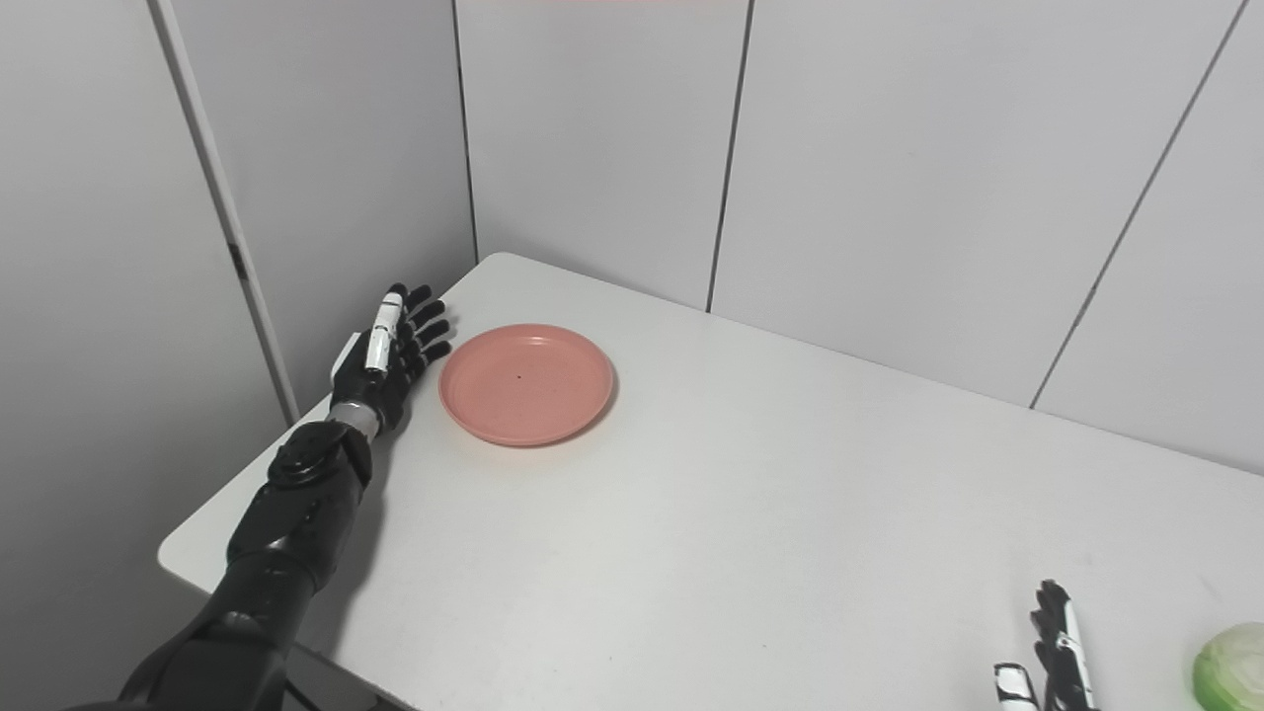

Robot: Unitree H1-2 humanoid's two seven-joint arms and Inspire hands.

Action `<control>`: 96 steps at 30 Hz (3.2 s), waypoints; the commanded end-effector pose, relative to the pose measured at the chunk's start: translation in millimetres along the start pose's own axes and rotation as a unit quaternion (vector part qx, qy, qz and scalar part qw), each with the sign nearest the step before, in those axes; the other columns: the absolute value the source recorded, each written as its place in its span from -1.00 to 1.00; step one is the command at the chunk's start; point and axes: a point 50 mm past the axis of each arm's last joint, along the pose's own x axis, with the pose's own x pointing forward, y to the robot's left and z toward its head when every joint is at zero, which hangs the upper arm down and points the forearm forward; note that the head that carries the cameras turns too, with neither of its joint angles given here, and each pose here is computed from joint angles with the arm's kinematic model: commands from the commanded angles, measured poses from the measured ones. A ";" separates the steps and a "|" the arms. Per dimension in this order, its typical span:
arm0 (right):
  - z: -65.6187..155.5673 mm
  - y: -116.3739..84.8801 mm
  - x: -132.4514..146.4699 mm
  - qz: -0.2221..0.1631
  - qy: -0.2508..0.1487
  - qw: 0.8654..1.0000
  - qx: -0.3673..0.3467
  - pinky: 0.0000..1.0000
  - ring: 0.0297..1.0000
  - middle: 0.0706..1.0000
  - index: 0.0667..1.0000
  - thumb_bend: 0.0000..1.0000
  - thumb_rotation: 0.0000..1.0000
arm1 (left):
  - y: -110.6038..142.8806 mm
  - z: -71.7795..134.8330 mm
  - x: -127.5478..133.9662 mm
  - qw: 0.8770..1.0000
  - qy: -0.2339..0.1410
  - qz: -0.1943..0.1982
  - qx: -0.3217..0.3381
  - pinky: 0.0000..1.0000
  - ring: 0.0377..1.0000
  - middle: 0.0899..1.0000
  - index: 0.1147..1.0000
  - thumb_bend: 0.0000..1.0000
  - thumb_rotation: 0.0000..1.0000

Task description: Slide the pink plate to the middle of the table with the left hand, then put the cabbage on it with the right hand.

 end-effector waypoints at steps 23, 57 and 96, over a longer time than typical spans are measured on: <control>-4.9 -5.8 -8.7 -0.002 0.012 1.000 -0.022 1.00 1.00 1.00 1.00 -0.31 1.00 | -63.4 -31.7 14.2 0.996 0.058 -0.057 -0.032 0.82 0.81 0.81 0.78 -0.18 1.00; -2.6 6.1 -0.9 -0.012 -0.029 0.998 -0.061 0.70 0.81 0.84 0.84 -0.37 1.00 | -170.5 -50.3 -31.8 0.969 0.095 -0.226 -0.033 0.80 0.79 0.78 0.78 -0.09 1.00; 15.8 46.2 13.6 0.000 -0.006 0.998 -0.068 0.78 0.86 0.89 0.89 -0.47 1.00 | -219.6 -95.9 -112.3 0.907 0.150 -0.392 0.032 0.86 0.86 0.87 0.86 -0.04 1.00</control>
